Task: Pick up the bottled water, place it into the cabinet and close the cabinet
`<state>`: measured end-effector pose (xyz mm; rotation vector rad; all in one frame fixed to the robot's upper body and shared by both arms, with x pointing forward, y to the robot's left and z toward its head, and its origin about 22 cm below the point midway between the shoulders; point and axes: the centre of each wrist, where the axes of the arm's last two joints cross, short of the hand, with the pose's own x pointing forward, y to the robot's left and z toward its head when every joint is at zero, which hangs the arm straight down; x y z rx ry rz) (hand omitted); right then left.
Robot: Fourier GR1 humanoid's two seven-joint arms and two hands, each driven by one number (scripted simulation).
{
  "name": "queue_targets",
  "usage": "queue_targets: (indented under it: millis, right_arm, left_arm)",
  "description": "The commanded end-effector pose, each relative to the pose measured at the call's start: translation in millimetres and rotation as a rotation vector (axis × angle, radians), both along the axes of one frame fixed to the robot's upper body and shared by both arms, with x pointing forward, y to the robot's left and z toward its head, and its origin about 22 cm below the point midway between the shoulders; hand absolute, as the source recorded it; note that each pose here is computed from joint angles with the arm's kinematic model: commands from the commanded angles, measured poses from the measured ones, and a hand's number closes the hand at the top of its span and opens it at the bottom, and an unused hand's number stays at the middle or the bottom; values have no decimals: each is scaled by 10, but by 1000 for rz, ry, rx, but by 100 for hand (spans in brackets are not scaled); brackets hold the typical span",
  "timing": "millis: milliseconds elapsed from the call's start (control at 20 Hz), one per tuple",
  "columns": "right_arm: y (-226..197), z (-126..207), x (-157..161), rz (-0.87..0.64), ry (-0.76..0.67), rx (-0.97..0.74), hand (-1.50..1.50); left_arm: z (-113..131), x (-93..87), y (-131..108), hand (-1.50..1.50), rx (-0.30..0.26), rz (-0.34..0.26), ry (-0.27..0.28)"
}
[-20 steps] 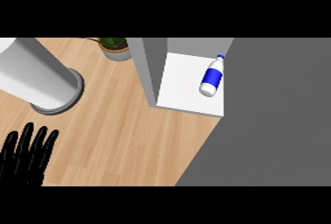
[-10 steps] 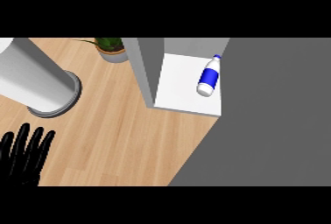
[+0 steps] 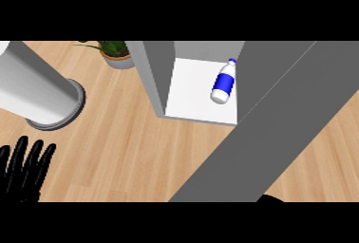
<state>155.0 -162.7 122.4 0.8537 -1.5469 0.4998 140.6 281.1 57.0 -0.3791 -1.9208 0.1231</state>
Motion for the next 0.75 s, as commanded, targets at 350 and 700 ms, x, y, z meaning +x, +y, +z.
queue_targets:
  millis: [350, 700]
  right_arm:
    - [395, 41, 1098, -350, 151, 71, 150]
    - [818, 339, 1850, -392, 192, 46, 150]
  left_arm:
    - [12, 50, -37, -150, -11, -43, -11]
    - [-26, 54, 40, -150, -10, -42, 11]
